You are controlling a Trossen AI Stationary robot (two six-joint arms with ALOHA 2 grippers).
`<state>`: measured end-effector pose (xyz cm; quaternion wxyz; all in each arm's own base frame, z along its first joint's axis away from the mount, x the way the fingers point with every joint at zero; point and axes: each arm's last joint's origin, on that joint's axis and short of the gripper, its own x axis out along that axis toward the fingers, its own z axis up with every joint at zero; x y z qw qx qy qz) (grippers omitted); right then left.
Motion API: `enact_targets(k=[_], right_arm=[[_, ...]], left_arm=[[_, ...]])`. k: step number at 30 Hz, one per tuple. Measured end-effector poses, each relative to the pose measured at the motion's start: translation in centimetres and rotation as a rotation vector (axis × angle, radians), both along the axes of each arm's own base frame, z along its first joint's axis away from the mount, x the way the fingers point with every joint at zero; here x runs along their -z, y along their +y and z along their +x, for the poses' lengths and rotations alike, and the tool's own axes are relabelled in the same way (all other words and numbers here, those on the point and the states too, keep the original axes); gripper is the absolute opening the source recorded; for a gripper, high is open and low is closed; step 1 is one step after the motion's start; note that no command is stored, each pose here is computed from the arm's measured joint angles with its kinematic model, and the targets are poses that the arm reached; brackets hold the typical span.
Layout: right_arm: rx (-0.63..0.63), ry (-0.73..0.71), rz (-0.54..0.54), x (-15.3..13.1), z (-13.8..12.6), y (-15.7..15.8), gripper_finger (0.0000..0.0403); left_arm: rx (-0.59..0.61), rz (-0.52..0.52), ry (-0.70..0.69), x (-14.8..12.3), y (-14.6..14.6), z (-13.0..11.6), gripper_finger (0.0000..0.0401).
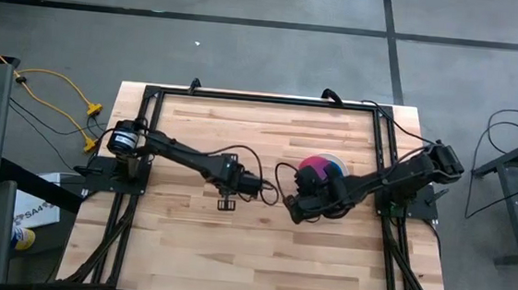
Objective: Nest bowls inside each other
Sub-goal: Stack the red bowl on top of the blue bowl
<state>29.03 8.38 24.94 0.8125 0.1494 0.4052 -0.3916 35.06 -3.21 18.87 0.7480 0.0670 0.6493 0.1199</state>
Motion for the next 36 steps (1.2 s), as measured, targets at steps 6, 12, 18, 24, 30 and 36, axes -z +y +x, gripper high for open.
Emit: enact_targets(k=[6, 12, 18, 24, 30, 36], right_arm=[[0.117, 0.027, -0.001, 0.3, -1.3, 0.1, 0.0003], [0.173, 0.037, -0.006, 2.2, -2.6, 0.3, 0.0003], [0.188, 0.002, 0.008, 4.2, -2.9, 0.0, 0.0003], [0.21, 0.023, -0.004, 4.9, -2.9, -1.1, 0.0003], [0.191, 0.032, 0.01, 4.9, -1.9, -2.8, 0.0003], [0.178, 0.014, 0.031, 4.8, -1.1, -3.8, 0.0003]], left_arm=[[0.019, -0.001, -0.022, 1.1, -0.2, -0.1, 0.0049], [-0.002, -0.004, -0.025, 1.6, -0.2, -0.3, 0.0049], [-0.007, -0.021, -0.025, 1.6, -0.2, -0.3, 0.0049], [-0.004, -0.048, -0.022, 1.6, -0.3, -0.3, 0.0049], [-0.003, -0.049, -0.022, 1.6, -0.3, -0.3, 0.0049], [-0.002, -0.049, -0.019, 1.6, -0.3, -0.4, 0.0049]])
